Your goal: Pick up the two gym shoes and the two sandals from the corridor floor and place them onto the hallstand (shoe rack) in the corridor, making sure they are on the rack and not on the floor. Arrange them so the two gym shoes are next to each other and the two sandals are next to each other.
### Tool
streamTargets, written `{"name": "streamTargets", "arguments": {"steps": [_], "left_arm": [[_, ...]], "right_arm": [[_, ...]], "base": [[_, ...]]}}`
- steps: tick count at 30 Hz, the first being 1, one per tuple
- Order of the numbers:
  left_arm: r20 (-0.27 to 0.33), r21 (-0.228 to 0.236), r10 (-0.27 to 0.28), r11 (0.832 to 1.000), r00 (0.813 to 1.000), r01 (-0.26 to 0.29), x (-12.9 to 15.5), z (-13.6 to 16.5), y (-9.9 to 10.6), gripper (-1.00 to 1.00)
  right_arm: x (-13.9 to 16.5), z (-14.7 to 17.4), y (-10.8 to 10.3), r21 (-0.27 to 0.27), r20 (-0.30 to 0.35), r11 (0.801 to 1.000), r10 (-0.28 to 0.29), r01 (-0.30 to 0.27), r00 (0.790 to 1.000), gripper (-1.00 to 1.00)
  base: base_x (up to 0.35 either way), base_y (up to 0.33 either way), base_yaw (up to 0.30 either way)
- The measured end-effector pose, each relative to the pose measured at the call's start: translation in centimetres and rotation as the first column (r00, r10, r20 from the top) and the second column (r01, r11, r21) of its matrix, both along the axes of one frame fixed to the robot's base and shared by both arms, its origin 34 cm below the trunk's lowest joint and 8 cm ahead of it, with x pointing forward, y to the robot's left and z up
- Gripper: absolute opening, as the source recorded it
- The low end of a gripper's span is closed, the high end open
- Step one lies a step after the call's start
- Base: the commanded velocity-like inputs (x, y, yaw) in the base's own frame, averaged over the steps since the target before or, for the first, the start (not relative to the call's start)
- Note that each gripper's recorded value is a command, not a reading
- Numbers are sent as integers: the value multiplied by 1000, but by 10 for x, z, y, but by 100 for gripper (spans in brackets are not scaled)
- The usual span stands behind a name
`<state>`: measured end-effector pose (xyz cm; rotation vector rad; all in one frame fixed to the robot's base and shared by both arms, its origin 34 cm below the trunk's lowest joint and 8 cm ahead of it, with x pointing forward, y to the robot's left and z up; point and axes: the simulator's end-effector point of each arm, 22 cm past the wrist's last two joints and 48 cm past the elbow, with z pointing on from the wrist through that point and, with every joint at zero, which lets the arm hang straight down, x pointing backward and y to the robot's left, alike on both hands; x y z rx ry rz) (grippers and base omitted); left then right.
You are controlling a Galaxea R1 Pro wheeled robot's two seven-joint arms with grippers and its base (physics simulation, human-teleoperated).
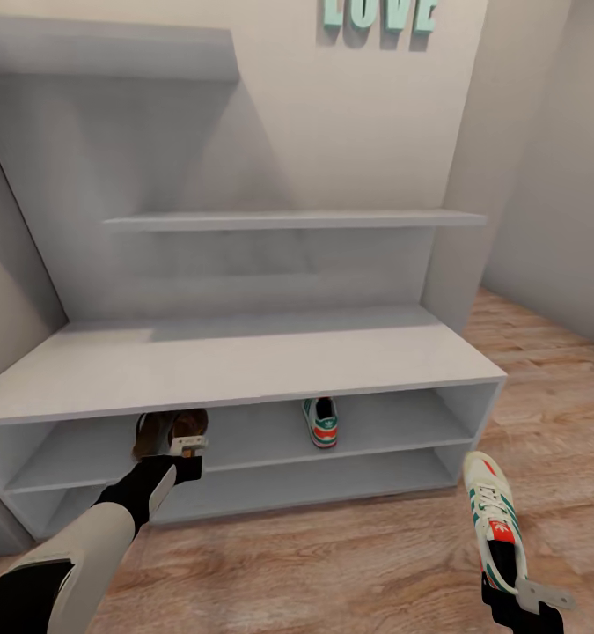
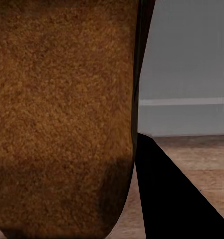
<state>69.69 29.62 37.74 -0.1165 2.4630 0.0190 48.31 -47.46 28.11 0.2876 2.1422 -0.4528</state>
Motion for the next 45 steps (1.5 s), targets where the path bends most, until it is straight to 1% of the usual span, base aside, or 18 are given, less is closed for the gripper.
{"name": "streamTargets", "arguments": {"steps": [19, 26, 35, 45], "left_arm": [[1, 0, 4, 1000, 1000, -4, 0, 0, 1, -100], [1, 0, 4, 1000, 1000, -4, 0, 0, 2, -100], [2, -1, 4, 1000, 1000, -4, 0, 0, 2, -100], [-1, -1, 5, 1000, 1000, -5, -2, -2, 1, -100]], "right_arm": [[0, 0, 0, 0, 0, 1000, 0, 0, 1000, -100], [0, -1, 1, 1, -1, 1000, 1, -1, 1000, -100], [0, -1, 1, 1, 0, 1000, 0, 0, 1000, -100], [0, -1, 1, 1, -2, 1000, 1, -1, 1000, -100]], "base": [[58, 1, 0], [2, 122, 0], [6, 11, 0], [89, 16, 0]]}}
